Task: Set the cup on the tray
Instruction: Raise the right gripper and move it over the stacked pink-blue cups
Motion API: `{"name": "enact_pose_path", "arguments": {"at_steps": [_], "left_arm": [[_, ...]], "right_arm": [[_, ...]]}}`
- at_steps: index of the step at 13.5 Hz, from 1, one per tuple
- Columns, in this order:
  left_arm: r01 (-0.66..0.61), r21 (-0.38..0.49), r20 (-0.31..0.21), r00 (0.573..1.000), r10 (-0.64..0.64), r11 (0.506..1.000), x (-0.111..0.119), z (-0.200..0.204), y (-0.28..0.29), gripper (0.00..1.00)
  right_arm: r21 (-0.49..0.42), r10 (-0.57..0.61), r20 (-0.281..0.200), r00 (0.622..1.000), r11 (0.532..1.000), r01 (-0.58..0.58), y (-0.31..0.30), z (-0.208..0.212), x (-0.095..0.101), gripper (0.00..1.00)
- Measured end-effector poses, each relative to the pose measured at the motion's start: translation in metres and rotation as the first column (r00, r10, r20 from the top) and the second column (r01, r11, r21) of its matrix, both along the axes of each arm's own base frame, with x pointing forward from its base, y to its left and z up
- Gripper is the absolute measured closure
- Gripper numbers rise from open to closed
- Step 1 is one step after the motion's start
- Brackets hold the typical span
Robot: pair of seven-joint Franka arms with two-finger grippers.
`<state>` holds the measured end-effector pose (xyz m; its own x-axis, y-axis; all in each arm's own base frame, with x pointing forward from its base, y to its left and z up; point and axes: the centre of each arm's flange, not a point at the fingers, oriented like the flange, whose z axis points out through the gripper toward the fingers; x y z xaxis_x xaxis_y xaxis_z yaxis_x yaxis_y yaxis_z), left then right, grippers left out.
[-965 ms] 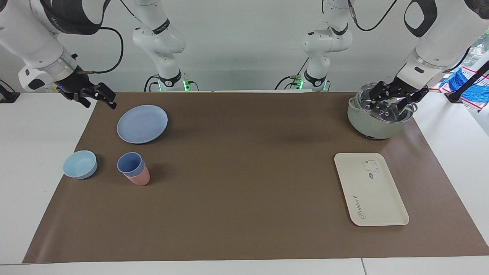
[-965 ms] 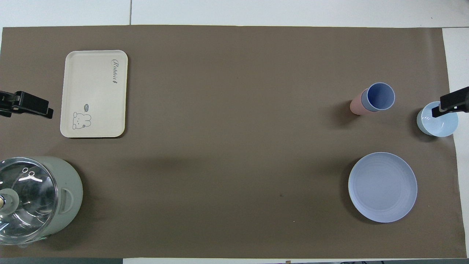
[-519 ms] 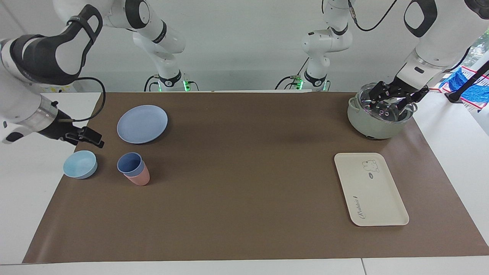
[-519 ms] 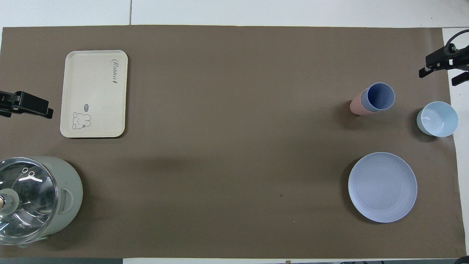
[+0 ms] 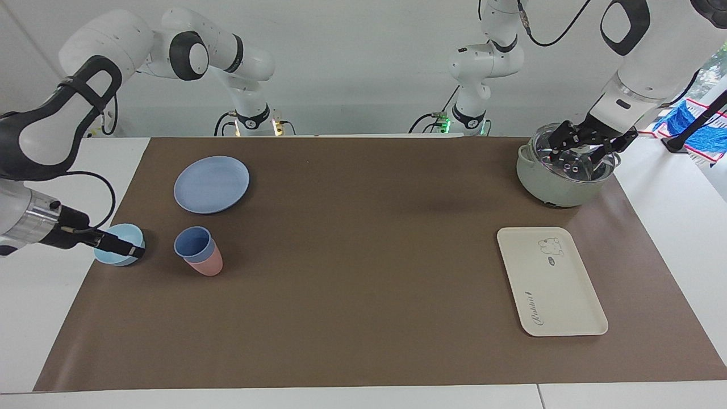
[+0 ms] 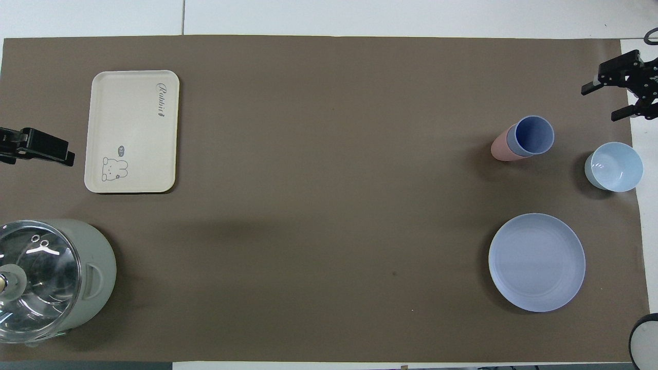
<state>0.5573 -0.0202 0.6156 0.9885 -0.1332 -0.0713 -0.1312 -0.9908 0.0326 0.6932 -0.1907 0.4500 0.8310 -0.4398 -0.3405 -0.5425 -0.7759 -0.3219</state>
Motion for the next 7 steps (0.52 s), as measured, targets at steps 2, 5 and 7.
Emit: {"name": "enact_pose_path", "arguments": {"at_steps": [2, 5, 7], "left_arm": [[0.000, 0.000, 0.000, 1.000, 0.000, 1.000, 0.000, 0.000, 0.000, 0.00], [0.000, 0.000, 0.000, 1.000, 0.000, 1.000, 0.000, 0.000, 0.000, 0.00], [0.000, 0.000, 0.000, 1.000, 0.000, 1.000, 0.000, 0.000, 0.000, 0.00]], "right_arm": [[0.066, -0.096, -0.069, 0.993, 0.993, 0.101, 0.006, -0.022, 0.003, 0.00], [0.084, -0.195, -0.147, 0.970, 0.974, 0.209, -0.008, -0.046, -0.002, 0.00], [0.081, -0.228, -0.195, 0.954, 0.966, 0.247, -0.015, -0.058, -0.008, 0.00]]}}
